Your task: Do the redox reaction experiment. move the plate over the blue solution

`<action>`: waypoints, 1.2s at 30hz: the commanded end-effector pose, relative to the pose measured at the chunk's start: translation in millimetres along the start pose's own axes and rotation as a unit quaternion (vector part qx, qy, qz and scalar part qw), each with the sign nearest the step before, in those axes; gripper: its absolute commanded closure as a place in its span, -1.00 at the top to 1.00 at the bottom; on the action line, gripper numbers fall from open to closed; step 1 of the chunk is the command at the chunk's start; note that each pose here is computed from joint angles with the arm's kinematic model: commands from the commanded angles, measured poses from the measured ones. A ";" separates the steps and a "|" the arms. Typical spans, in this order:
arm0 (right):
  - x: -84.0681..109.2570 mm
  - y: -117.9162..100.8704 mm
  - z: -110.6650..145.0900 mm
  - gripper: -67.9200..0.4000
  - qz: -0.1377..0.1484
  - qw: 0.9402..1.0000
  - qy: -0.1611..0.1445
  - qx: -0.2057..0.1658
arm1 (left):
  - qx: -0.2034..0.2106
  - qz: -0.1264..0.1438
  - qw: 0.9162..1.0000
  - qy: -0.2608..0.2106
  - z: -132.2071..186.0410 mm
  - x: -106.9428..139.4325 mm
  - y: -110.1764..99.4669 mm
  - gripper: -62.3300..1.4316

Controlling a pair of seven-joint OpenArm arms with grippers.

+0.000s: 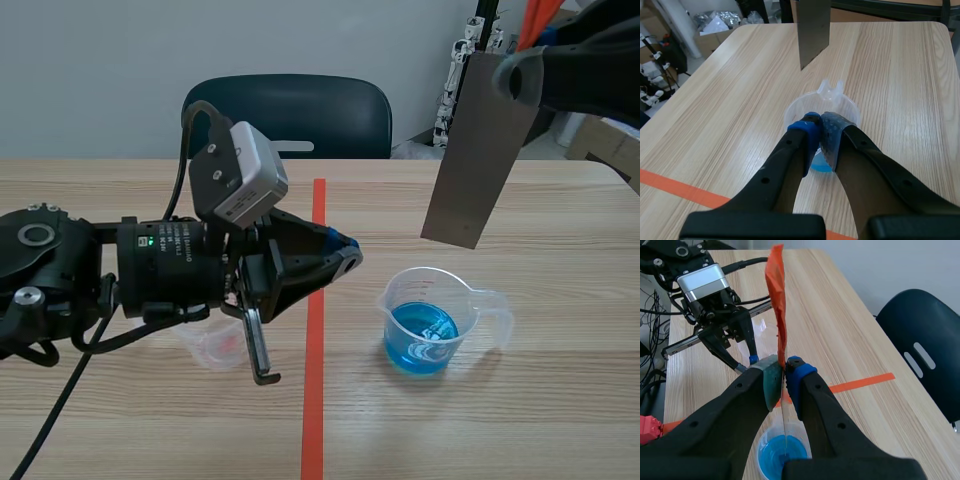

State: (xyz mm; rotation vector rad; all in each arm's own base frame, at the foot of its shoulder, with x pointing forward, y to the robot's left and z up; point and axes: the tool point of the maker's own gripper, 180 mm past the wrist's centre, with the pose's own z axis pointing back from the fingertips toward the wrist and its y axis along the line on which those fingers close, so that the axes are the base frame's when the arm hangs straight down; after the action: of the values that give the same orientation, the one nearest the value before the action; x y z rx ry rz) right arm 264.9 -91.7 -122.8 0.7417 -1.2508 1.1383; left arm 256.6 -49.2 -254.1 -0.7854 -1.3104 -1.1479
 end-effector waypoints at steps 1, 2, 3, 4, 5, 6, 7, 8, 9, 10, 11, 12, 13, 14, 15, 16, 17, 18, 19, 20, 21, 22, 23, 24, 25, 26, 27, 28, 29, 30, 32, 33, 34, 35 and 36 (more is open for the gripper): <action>7.7 -9.5 4.4 -0.97 0.004 1.000 -0.015 -0.014 | 0.002 0.003 1.000 -0.023 -3.0 12.2 0.6 -0.87; 7.4 -11.8 5.7 -0.97 0.003 1.000 -0.017 -0.018 | 0.004 0.009 1.000 -0.026 -3.0 13.1 1.1 -0.87; 6.8 -13.8 7.2 -0.97 0.002 1.000 -0.018 -0.020 | 0.004 0.013 1.000 -0.023 -2.9 12.2 1.5 -0.87; 6.4 -14.8 8.5 -0.97 0.001 1.000 -0.019 -0.020 | 0.004 0.013 1.000 -0.019 -3.1 10.6 1.3 -0.87; 5.9 -15.1 10.0 -0.97 -0.001 1.000 -0.020 -0.018 | 0.004 0.013 1.000 -0.018 -3.1 10.3 1.2 -0.87; 5.3 -15.4 11.6 -0.97 -0.004 1.000 -0.022 -0.016 | 0.004 0.013 1.000 -0.018 -3.0 10.3 1.2 -0.87; 4.5 -17.2 13.4 -0.97 -0.009 0.999 -0.028 -0.020 | 0.004 0.013 1.000 -0.018 -3.0 10.3 1.2 -0.87; 4.4 -18.3 14.9 -0.97 -0.012 0.999 -0.034 -0.023 | 0.004 0.013 1.000 -0.018 -3.0 10.3 1.2 -0.87; 2.2 -17.8 15.9 -0.97 -0.013 0.999 -0.037 -0.023 | 0.004 0.013 1.000 -0.018 -3.0 10.0 1.2 -0.87; 0.6 -16.9 16.6 -0.97 -0.009 0.999 -0.038 -0.021 | 0.005 0.016 1.000 -0.019 -3.0 10.5 1.4 -0.87; -1.6 -14.7 17.0 -0.97 -0.006 0.999 -0.038 -0.018 | 0.006 0.019 1.000 -0.021 -2.9 11.0 1.7 -0.87; -3.4 -13.2 17.3 -0.97 -0.003 0.999 -0.038 -0.016 | 0.006 0.023 0.999 -0.022 -2.9 11.6 2.0 -0.87; -5.0 -11.3 17.3 -0.97 -0.001 0.999 -0.038 -0.013 | 0.007 0.027 0.999 -0.023 -2.8 11.5 2.5 -0.87; -6.2 -9.8 17.3 -0.97 -0.001 0.999 -0.038 -0.011 | 0.008 0.031 0.999 -0.024 -2.6 11.2 3.0 -0.87; -7.0 -8.4 17.3 -0.97 -0.002 0.999 -0.039 -0.009 | 0.009 0.032 0.999 -0.023 -2.6 10.4 3.1 -0.87; -7.8 -7.3 17.2 -0.97 -0.002 0.999 -0.039 -0.008 | 0.009 0.033 0.999 -0.021 -2.5 9.4 2.6 -0.87; -7.9 -6.8 17.2 -0.97 -0.002 0.999 -0.040 -0.007 | 0.009 0.033 0.999 -0.019 -2.6 8.9 2.6 -0.87; -8.0 -6.8 17.2 -0.97 -0.002 0.999 -0.040 -0.007 | 0.009 0.033 0.999 -0.018 -2.6 8.6 2.6 -0.87; -7.6 -7.0 17.4 -0.97 -0.002 0.999 -0.041 -0.007 | 0.009 0.033 0.999 -0.018 -2.6 8.6 2.6 -0.87; -7.7 -7.6 17.8 -0.97 -0.002 0.999 -0.041 -0.008 | 0.009 0.033 0.999 -0.019 -2.6 8.8 2.6 -0.87; -7.7 -8.4 18.3 -0.97 -0.002 0.999 -0.043 -0.010 | 0.009 0.033 0.999 -0.019 -2.6 8.8 2.6 -0.87; -7.5 -9.1 18.8 -0.97 -0.003 0.999 -0.044 -0.011 | 0.009 0.033 0.999 -0.019 -2.6 8.8 2.6 -0.87; -7.4 -10.0 19.4 -0.97 -0.003 0.999 -0.045 -0.012 | 0.009 0.033 0.999 -0.019 -2.6 8.8 2.6 -0.87; -7.2 -10.5 19.8 -0.97 -0.003 0.999 -0.046 -0.013 | 0.009 0.033 0.999 -0.019 -2.5 8.7 2.6 -0.87; -7.1 -11.2 20.3 -0.97 -0.003 0.999 -0.047 -0.014 | 0.009 0.033 0.999 -0.019 -2.5 8.6 2.6 -0.87; -7.2 -11.4 20.4 -0.97 -0.003 0.999 -0.047 -0.015 | 0.009 0.033 0.999 -0.019 -2.5 8.6 2.6 -0.87; -7.3 -11.4 20.4 -0.97 -0.004 0.999 -0.047 -0.015 | 0.009 0.033 0.999 -0.019 -2.5 8.6 2.6 -0.87; -7.3 -11.4 20.4 -0.97 -0.004 0.999 -0.047 -0.015 | 0.009 0.033 0.999 -0.019 -2.5 8.7 2.6 -0.87; -7.3 -11.4 20.4 -0.97 -0.004 0.999 -0.047 -0.015 | 0.009 0.033 0.999 -0.019 -2.5 8.7 2.6 -0.87; -7.3 -11.4 20.4 -0.97 -0.004 0.999 -0.047 -0.015 | 0.009 0.033 0.999 -0.019 -2.5 8.7 2.6 -0.87; -7.3 -11.4 20.4 -0.97 -0.004 0.999 -0.047 -0.015 | 0.009 0.033 0.999 -0.019 -2.5 8.7 2.6 -0.87; -7.3 -11.4 20.4 -0.97 -0.004 0.999 -0.047 -0.015 | 0.009 0.033 0.999 -0.019 -2.6 8.8 2.6 -0.87; -7.3 -11.4 20.4 -0.97 -0.004 0.999 -0.047 -0.015 | 0.009 0.033 0.999 -0.019 -2.6 8.8 2.6 -0.87; -7.3 -11.4 20.4 -0.97 -0.004 0.999 -0.047 -0.015 | 0.009 0.033 0.999 -0.019 -2.6 8.8 2.6 -0.87; -7.3 -11.4 20.4 -0.97 -0.004 0.999 -0.047 -0.015 | 0.009 0.033 0.999 -0.019 -2.6 8.8 2.6 -0.87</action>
State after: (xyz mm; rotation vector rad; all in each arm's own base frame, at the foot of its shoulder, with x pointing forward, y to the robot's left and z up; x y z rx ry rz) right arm 267.2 -116.1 -135.1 0.7729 -1.3075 1.0883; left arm 258.4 -50.0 -252.9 -0.8145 -1.2885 -1.0913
